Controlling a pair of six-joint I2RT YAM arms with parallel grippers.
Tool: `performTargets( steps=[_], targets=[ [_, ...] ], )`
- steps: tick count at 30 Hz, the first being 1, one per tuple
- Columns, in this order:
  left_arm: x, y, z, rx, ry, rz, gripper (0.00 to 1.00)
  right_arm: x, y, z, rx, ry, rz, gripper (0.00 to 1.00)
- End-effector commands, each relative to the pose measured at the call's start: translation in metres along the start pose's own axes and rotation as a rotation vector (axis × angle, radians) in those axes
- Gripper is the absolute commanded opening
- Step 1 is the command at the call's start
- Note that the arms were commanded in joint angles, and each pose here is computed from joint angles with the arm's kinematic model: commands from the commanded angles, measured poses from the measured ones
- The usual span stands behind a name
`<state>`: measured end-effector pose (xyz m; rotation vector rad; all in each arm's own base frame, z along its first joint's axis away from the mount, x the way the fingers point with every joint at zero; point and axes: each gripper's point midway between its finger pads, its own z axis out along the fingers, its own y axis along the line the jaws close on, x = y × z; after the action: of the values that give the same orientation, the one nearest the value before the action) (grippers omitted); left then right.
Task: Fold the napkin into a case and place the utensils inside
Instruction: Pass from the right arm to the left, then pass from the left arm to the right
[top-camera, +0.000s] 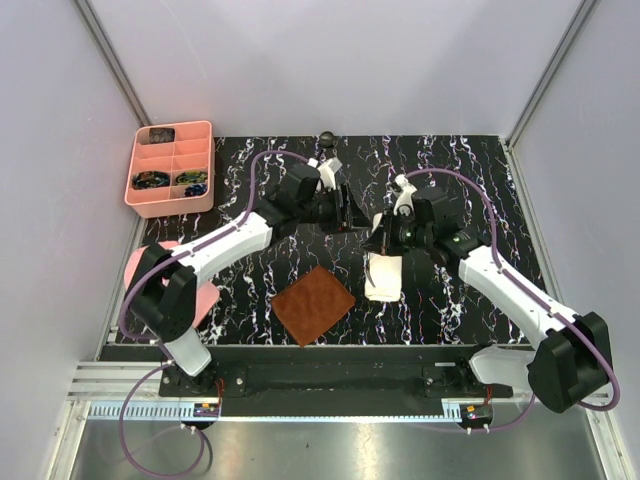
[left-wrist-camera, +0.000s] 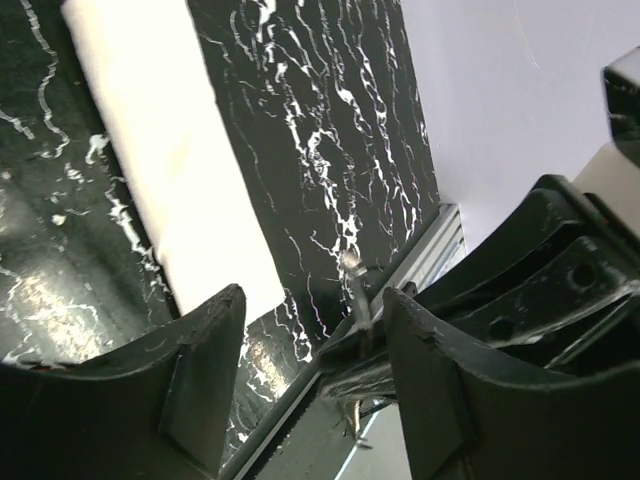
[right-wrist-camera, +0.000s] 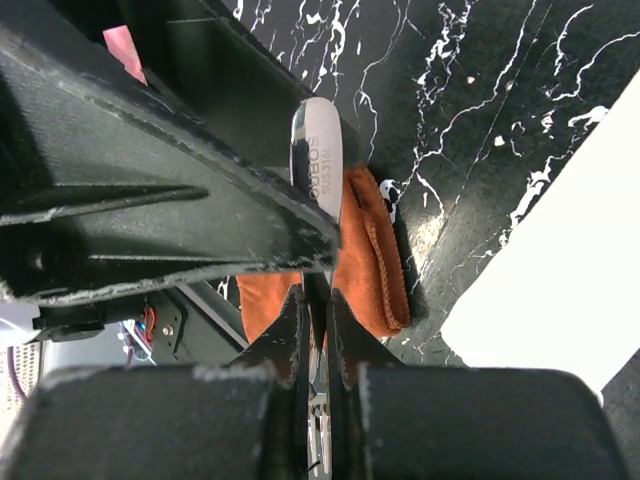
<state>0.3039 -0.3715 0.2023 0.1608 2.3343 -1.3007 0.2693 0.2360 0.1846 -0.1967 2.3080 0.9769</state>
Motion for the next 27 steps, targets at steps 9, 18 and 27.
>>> performTargets(
  steps=[9, 18, 27],
  targets=[
    [-0.010, -0.049, 0.002, 0.341, 0.069, 0.048, 0.00, 0.006, 0.014, -0.030, 0.057, -0.008, -0.048, 0.59],
    [0.005, -0.062, -0.025, 0.537, 0.146, 0.063, 0.00, 0.075, 0.038, -0.055, -0.179, 0.125, 0.120, 0.76],
    [0.006, -0.076, -0.036, 0.638, 0.132, 0.037, 0.00, 0.079, 0.038, -0.049, -0.223, 0.081, 0.156, 0.63]
  ],
)
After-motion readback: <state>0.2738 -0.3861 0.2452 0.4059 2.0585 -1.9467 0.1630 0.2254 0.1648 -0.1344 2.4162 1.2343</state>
